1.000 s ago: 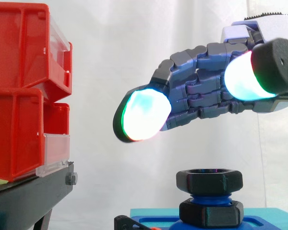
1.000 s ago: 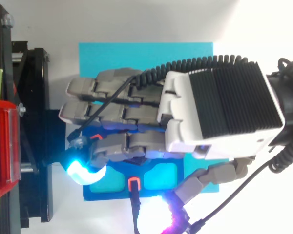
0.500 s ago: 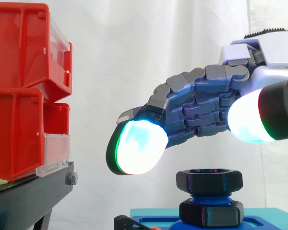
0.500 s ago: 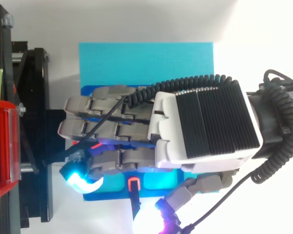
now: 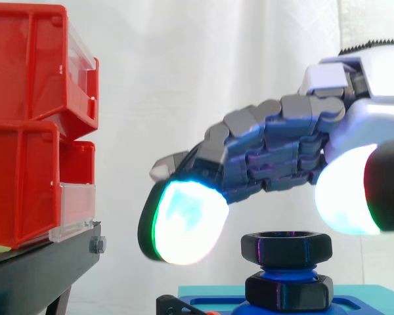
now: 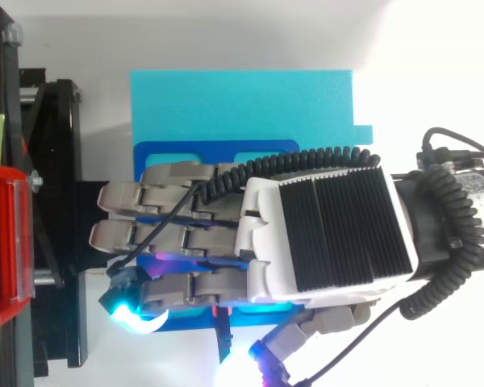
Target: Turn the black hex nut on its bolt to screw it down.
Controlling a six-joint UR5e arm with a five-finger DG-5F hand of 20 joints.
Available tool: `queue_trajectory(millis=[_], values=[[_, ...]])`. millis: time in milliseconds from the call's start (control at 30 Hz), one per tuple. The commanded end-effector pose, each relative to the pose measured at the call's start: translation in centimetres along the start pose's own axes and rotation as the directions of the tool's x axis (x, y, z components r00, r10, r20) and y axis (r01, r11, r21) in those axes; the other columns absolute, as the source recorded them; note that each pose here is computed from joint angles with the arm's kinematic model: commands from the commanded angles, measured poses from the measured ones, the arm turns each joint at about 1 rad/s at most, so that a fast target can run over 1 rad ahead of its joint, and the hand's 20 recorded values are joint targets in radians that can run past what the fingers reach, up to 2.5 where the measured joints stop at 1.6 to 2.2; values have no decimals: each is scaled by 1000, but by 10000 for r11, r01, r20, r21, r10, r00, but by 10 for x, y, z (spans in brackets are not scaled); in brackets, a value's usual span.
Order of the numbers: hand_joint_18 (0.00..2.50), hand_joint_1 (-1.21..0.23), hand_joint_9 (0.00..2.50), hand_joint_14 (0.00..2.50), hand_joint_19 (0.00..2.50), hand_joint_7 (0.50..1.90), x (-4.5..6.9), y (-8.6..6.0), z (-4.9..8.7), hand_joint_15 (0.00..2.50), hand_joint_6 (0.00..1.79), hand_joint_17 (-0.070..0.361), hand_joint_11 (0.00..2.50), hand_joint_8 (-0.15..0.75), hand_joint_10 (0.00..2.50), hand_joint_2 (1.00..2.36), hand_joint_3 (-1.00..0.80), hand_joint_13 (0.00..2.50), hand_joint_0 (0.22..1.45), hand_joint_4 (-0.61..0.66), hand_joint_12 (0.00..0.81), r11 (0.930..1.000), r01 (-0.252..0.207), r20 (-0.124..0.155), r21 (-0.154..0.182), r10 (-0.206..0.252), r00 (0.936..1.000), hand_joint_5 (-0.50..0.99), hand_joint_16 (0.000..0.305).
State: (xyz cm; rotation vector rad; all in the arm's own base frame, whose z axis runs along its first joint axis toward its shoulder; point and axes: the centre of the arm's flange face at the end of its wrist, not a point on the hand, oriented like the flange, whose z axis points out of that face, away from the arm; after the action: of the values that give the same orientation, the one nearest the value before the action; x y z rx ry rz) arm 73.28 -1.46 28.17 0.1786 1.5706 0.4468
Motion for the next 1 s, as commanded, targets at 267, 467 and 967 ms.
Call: queue_trajectory(millis=[267, 467, 967], values=[[34, -533, 42, 0, 228, 1043, 3, -8, 1, 0, 502, 144, 0, 172, 0, 1000, -500, 90, 489, 172, 354, 10000, 82, 48, -10, -82, 10000, -175, 64], [38, -528, 45, 0, 232, 1134, 2, -9, 1, 0, 501, 144, 0, 173, 0, 1000, -500, 91, 487, 150, 355, 9997, 237, 40, -72, -236, 9997, -164, 64], [47, -520, 62, 0, 227, 1053, 2, -11, 0, 0, 593, 145, 0, 180, 0, 1000, -500, 98, 484, 126, 357, 9984, 572, -11, -36, -572, 9984, -167, 65]])
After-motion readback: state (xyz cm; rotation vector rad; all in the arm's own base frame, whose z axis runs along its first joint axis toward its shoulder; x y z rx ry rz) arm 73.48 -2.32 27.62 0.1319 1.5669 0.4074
